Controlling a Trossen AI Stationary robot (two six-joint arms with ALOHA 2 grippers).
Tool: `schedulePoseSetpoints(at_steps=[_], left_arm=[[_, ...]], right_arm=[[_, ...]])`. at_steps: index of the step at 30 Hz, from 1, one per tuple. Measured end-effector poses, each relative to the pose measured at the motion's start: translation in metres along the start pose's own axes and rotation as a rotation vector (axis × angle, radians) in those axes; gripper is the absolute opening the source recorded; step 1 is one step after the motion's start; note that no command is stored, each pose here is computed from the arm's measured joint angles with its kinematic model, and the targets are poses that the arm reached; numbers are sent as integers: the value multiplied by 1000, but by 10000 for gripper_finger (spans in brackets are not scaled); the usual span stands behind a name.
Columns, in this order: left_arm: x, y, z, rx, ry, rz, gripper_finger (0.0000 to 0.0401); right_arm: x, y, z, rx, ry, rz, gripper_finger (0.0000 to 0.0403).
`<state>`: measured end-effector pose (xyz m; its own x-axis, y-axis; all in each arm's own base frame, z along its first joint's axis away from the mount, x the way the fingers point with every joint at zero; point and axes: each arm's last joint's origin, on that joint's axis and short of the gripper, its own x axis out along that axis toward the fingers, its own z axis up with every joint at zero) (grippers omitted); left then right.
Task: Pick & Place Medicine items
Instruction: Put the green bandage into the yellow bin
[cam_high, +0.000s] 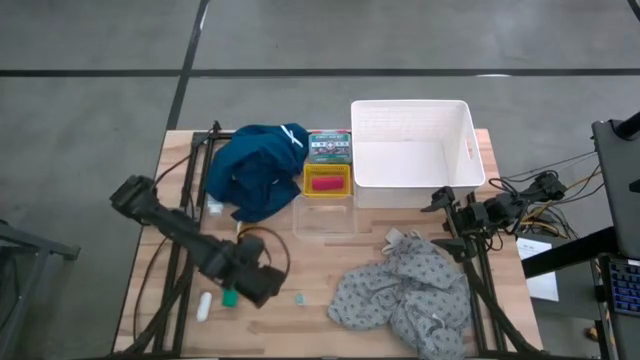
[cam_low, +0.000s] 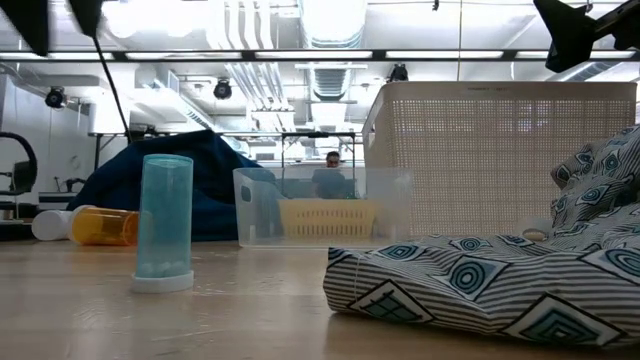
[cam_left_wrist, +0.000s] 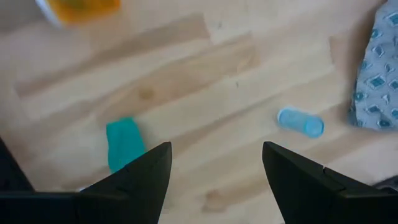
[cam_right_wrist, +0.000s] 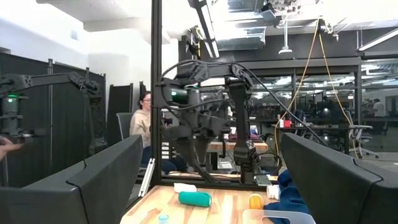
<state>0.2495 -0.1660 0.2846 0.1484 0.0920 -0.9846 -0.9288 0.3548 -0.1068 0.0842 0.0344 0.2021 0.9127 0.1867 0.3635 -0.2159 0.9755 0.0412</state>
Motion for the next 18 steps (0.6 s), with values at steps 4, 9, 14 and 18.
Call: schedulePoseSetpoints(at_steps=[4,9,14,18], left_arm=[[-3,6,-18,-66,2,11,256],[-5,13,-33,-131,21,27,256],[-3,17,-39,-186,38,58,257],[11,23,-41,-227,64,122,254]], right_arm=[[0,0,0,0,0,0,380],[0,0,0,0,0,0,380],[0,0,0,0,0,0,380],[0,0,0,0,0,0,380]])
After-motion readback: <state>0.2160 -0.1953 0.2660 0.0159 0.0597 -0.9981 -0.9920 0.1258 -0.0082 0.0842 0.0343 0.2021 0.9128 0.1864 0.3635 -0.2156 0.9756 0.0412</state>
